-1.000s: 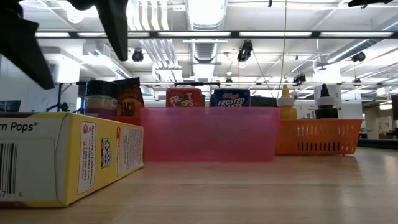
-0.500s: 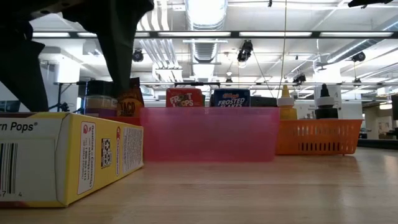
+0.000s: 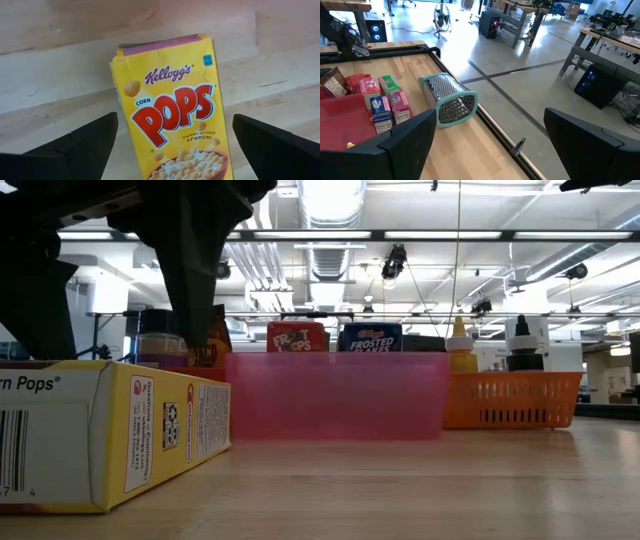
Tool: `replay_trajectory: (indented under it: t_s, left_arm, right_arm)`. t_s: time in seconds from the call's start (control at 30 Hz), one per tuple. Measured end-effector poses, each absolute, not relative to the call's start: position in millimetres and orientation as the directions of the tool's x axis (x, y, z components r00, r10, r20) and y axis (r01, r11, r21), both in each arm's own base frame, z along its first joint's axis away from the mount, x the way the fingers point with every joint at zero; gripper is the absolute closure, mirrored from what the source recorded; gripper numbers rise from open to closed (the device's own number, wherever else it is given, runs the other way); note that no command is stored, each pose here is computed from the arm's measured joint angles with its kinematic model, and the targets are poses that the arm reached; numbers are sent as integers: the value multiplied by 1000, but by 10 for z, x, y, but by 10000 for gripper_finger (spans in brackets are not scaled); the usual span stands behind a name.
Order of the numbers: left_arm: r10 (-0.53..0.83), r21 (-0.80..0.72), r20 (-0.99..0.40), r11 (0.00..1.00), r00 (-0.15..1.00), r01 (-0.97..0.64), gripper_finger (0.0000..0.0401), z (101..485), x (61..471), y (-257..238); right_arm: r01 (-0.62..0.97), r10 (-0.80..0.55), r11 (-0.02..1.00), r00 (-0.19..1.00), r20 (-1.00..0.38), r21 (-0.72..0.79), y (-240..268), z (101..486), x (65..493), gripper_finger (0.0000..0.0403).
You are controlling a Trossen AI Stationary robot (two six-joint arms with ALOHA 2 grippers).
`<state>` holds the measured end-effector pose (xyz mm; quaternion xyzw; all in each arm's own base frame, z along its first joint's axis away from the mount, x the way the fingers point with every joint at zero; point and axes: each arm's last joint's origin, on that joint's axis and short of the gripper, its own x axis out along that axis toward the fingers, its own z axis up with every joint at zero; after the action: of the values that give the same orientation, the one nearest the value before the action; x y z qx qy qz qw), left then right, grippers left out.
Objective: Pick & Place Kitchen Items
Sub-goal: Put the yellow cereal box into the pink bin
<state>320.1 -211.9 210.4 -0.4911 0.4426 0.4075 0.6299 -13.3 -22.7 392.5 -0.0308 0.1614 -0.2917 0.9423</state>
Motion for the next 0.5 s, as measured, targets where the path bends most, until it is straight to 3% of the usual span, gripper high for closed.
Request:
replay_trajectory:
  t_s: [0.5]
  left_arm:
    - [63,-265,-958,172,280,-949,1,1995,3331,-2064]
  right_arm:
    - [540,-560,828,777,-286,-151,-226,3924,-132,39]
